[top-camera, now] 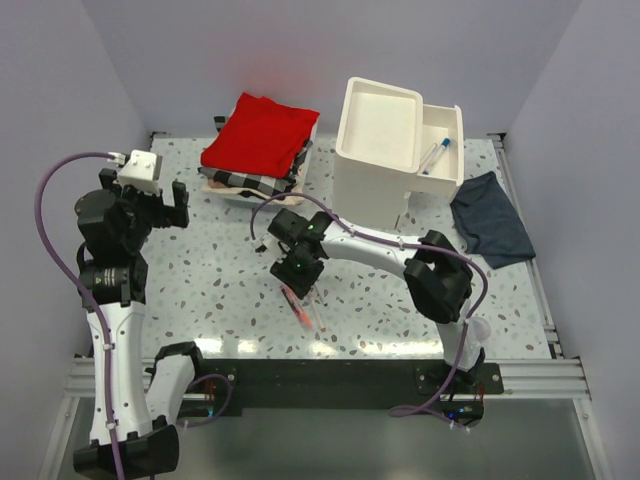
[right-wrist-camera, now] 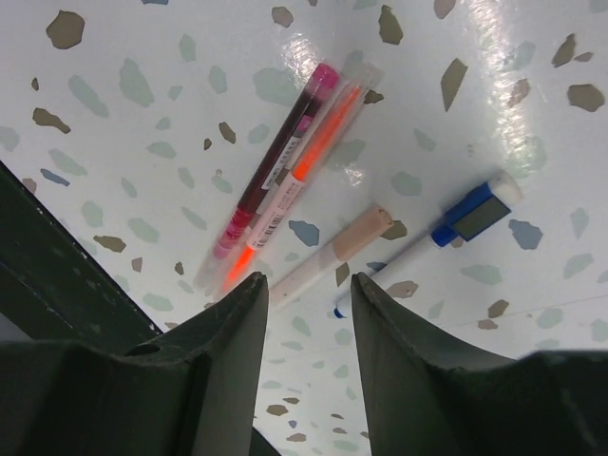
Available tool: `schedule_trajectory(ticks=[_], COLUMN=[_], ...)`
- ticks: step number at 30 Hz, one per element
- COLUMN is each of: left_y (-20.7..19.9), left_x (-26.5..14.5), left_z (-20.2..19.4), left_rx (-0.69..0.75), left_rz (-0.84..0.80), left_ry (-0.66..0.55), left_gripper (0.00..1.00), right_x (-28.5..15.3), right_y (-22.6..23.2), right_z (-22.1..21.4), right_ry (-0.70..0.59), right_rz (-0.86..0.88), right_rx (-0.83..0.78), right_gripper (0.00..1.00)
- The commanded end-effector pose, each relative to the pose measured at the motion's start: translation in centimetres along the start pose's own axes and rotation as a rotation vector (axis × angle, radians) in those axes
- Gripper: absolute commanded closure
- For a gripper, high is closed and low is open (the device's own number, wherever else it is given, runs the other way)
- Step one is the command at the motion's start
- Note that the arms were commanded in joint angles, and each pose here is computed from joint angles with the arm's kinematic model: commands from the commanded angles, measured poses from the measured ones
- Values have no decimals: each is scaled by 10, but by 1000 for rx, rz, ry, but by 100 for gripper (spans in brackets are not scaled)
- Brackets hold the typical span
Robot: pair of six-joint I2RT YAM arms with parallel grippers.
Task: Sort the stationery into containers
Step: Pick up the pen from the center of the board.
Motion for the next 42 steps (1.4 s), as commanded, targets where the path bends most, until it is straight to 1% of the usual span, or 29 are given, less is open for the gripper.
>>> schedule_trajectory(ticks=[1,8,12,18,20,21,22,24,26,27,31,32,35,37,39,40,42], left_y=[5,9,9,9,10,10,11,12,13,13,16,17,21,25,25,26,27], left_x=[4,5,4,4,5,4,5,6,8,8,13,14,16,19,22,27,34], left_z=[-5,-4,-6,-9,-9,-7,-7,-3,1,6,16,18,30,37,44,42,46], left_rx=[16,25,22,14,13,15,13,11,13,11,9,8,29,36,39,35,26], left_rz=[20,43,43,41,42,42,42,40,39,38,33,32,38,41,34,28,14], left_ry=[11,14,21,33,38,36,42,37,34,22,4,1,-14,-20,-32,-25,-31], left_gripper=[0,0,0,0,0,0,0,0,0,0,0,0,0,0,0,0,0], right_x=[10,21,25,41,48,51,53,57,55,50,29,25,-7,-40,-68,-92,-119], right_y=[13,5,-1,-13,-17,-18,-19,-21,-25,-25,-22,-21,-10,-1,7,9,5], right_z=[-4,-17,-21,-28,-30,-29,-28,-28,-28,-27,-23,-22,-4,16,27,31,34], right_ry=[15,64,78,117,134,135,137,146,144,134,83,71,-21,-124,-193,-252,-319], right_rz=[33,-13,-21,-17,-16,-13,-16,-21,-73,-91,-144,-144,-104,-74,-55,-54,-68], right_rx=[81,156,175,228,245,247,241,240,221,208,125,107,81,65,48,37,39], right_gripper=[58,58,60,61,63,66,76,87,98,100,100,100,100,100,100,100,100])
Point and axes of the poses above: each gripper's point midway between its finger pads, its own x axis out along the fingers, its own y axis along the line the jaws close on, z = x × y, the point moved 4 cm from there along -x, back along the fingers, and after that the axes turned 3 degrees about x, right-handed, at the moved point
